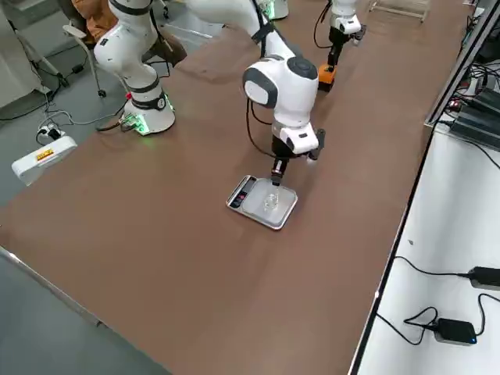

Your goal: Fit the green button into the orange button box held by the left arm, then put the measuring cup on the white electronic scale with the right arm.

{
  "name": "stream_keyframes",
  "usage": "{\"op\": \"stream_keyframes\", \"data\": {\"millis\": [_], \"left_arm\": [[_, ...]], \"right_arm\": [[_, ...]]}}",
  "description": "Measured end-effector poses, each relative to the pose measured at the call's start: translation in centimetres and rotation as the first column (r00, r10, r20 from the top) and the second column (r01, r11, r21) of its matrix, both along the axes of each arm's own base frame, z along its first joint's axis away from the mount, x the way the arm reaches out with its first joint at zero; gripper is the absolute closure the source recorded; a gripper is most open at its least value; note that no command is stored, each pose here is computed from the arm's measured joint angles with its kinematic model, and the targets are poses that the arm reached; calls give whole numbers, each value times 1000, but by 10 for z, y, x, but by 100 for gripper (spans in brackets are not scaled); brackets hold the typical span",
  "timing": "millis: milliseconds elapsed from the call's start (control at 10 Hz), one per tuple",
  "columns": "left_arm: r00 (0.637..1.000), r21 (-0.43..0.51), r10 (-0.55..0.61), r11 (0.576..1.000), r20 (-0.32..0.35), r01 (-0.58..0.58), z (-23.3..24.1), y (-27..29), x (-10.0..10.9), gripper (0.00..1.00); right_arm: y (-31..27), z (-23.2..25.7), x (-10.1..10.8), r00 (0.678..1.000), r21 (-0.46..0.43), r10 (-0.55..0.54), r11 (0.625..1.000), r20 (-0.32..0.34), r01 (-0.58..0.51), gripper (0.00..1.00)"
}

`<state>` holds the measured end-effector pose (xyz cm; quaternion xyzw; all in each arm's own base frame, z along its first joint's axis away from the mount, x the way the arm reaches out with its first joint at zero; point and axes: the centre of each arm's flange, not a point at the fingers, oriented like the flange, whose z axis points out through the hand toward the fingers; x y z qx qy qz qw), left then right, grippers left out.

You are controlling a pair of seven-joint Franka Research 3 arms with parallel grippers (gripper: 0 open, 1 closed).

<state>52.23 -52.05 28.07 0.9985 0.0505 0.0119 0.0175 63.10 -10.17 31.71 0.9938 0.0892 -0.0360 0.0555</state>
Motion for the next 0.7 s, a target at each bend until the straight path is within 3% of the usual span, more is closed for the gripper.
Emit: {"op": "stream_keyframes", "data": {"millis": [100, 300, 700], "left_arm": [[1000, -5, 19, 1000, 7, -19, 10, 0, 0, 74], [999, 2, 35, 999, -1, -35, 12, 0, -5, 99], [999, 23, 35, 999, -20, -34, 3, 5, -14, 99]], "right_arm": [[3, 13, 3, 1000, 4, 1, 1000, 0, -1, 28], [11, 48, 7, 1000, 17, -26, 1000, 11, 26, 0], [59, 146, -2, 991, 77, -52, 996, 122, 42, 0]]}}
